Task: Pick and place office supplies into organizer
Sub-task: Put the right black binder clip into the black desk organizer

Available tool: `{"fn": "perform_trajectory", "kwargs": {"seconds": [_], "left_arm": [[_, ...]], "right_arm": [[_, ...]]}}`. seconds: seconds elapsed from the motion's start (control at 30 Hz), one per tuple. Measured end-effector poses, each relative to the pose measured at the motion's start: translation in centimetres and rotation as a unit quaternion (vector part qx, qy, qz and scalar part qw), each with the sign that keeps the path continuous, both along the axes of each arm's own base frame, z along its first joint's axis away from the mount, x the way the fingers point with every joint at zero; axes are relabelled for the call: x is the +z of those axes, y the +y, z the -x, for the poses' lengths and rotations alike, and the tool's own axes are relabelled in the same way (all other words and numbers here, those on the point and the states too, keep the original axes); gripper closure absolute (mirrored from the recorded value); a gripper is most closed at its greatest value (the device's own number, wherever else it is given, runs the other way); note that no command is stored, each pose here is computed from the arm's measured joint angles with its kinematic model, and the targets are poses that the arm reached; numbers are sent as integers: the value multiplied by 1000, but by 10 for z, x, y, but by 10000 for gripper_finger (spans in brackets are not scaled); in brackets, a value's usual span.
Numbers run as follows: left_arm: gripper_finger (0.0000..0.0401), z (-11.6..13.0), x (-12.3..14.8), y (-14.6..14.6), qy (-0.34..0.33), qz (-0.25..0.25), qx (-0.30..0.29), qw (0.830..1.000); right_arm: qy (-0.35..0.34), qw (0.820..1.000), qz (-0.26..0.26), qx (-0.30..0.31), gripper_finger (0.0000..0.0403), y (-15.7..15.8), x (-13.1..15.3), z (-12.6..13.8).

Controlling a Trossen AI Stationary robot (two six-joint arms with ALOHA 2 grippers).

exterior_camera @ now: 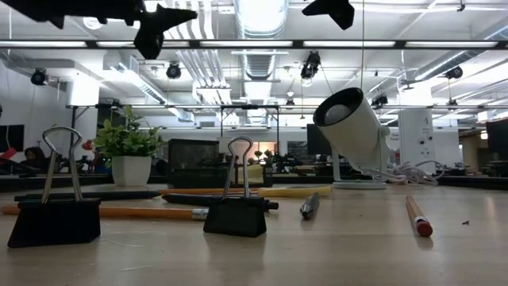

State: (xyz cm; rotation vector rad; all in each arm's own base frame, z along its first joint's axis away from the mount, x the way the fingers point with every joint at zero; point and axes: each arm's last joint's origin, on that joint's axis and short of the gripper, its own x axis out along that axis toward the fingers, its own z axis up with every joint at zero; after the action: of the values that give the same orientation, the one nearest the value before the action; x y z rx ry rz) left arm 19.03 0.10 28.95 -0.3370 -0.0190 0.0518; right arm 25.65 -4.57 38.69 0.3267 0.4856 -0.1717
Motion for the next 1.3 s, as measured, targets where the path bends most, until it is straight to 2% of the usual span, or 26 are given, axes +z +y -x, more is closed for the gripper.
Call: {"fn": "perform_trajectory", "kwargs": {"seconds": [0.17,0.43,0.6,0.73,1.03,1.3], "left_arm": [[255,10,13,-1,28,-43,-4,999],[255,22,17,-1,9,-41,-9,999],[255,25,20,-1,-1,-40,-14,999],[255,26,20,-1,-3,-40,-14,999],[255,24,18,-1,2,-40,-14,999],[255,23,17,-1,5,-40,-14,999]], "right_arm": [[-1,1000,-16,-1,262,10,0,-2],[0,1000,-20,-10,262,29,-1,-4],[0,998,-65,-20,264,37,-2,-6],[8,991,-124,-47,266,40,-6,-8],[61,963,-240,-107,266,52,-16,-2],[74,939,-309,-129,269,69,-18,0]]}}
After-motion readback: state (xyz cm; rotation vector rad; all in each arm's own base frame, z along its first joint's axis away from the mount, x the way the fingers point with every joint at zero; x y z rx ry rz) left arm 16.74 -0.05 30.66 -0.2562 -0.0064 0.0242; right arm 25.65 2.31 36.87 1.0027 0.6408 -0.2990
